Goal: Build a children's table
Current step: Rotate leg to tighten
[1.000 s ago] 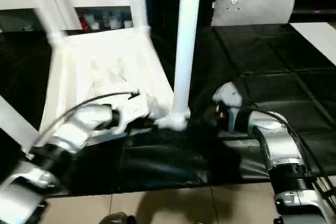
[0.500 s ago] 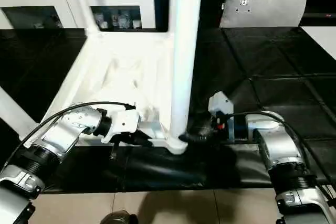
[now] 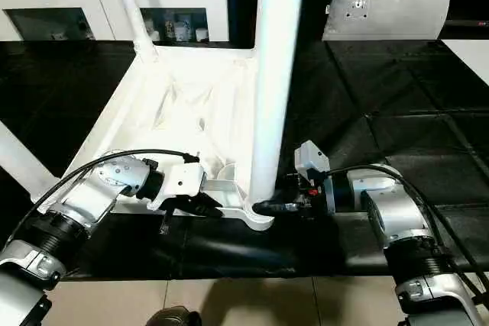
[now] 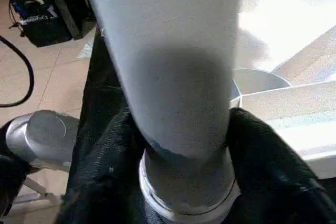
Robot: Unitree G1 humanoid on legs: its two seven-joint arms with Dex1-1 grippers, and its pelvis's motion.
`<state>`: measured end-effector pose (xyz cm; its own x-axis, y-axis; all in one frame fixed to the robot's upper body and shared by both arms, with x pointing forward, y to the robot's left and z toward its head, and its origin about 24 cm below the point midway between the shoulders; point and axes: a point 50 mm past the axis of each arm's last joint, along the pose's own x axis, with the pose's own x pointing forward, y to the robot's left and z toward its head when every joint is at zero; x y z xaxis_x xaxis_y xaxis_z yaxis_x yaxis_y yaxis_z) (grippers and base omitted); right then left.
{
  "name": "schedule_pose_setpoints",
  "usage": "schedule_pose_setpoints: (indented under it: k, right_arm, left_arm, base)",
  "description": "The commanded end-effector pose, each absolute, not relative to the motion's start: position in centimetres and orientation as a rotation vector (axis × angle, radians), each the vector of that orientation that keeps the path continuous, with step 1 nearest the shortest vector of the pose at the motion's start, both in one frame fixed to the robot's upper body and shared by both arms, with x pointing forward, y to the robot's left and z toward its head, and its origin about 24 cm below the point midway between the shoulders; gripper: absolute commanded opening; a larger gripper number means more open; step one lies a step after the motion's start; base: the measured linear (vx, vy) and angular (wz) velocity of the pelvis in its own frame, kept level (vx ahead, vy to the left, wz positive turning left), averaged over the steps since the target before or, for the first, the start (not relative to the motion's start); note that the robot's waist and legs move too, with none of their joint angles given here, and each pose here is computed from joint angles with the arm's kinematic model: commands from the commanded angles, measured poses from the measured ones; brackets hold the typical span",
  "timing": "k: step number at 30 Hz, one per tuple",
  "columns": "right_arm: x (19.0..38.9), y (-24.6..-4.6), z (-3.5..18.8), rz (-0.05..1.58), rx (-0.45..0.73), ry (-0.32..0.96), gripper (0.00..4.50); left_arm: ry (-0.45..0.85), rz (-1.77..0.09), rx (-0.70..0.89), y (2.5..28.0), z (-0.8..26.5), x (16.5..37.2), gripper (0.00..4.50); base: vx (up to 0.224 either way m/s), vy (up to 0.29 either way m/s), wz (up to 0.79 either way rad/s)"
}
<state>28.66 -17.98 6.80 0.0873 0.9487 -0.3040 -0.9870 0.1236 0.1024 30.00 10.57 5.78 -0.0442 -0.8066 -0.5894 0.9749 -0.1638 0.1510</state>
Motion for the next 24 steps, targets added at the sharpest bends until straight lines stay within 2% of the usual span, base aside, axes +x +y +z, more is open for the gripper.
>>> schedule_pose_setpoints:
  k: [1, 6, 8, 13, 15, 18, 21, 24]
  right_arm:
    - [28.2, -17.5, 7.1, 1.494, -0.128, 0.313, 2.01]
    - [27.7, -17.2, 7.0, 1.456, -0.069, 0.285, 1.93]
    - [28.1, -17.0, 6.7, 1.383, -0.06, 0.302, 1.92]
    - [30.1, -15.5, 5.5, 1.05, -0.049, 0.333, 1.92]
    - [30.6, -15.1, 5.3, 0.985, -0.034, 0.333, 1.92]
    - [32.3, -13.4, 4.6, 0.744, -0.011, 0.355, 1.91]
    - [33.3, -12.6, 4.1, 0.571, -0.019, 0.367, 1.91]
    - [33.7, -11.8, 4.1, 0.489, 0.014, 0.339, 1.91]
  left_arm:
    - [0.363, -1.719, 0.682, 9.7, 4.9, 28.9, 0.0]
    - [0.338, -1.67, 0.614, 9.3, 5.1, 29.1, 0.0]
    - [0.335, -1.629, 0.598, 9.1, 5.1, 29.3, 0.0]
    - [0.334, -1.408, 0.506, 7.7, 5.4, 30.9, 0.0]
    - [0.339, -1.368, 0.489, 7.3, 5.5, 31.1, 0.0]
    - [0.349, -1.183, 0.396, 4.9, 5.9, 32.0, 0.0]
    - [0.352, -1.033, 0.346, 2.9, 6.1, 32.5, 0.0]
    - [0.301, -0.94, 0.328, 1.2, 6.6, 32.8, 0.0]
  base:
    - [0.0, 0.0, 0.0]
    - [0.0, 0.0, 0.0]
    - [0.0, 0.0, 0.0]
    - [0.0, 0.0, 0.0]
    - [0.0, 0.0, 0.0]
    - [0.0, 0.0, 0.0]
    - [0.0, 0.0, 0.0]
    - [0.0, 0.0, 0.0]
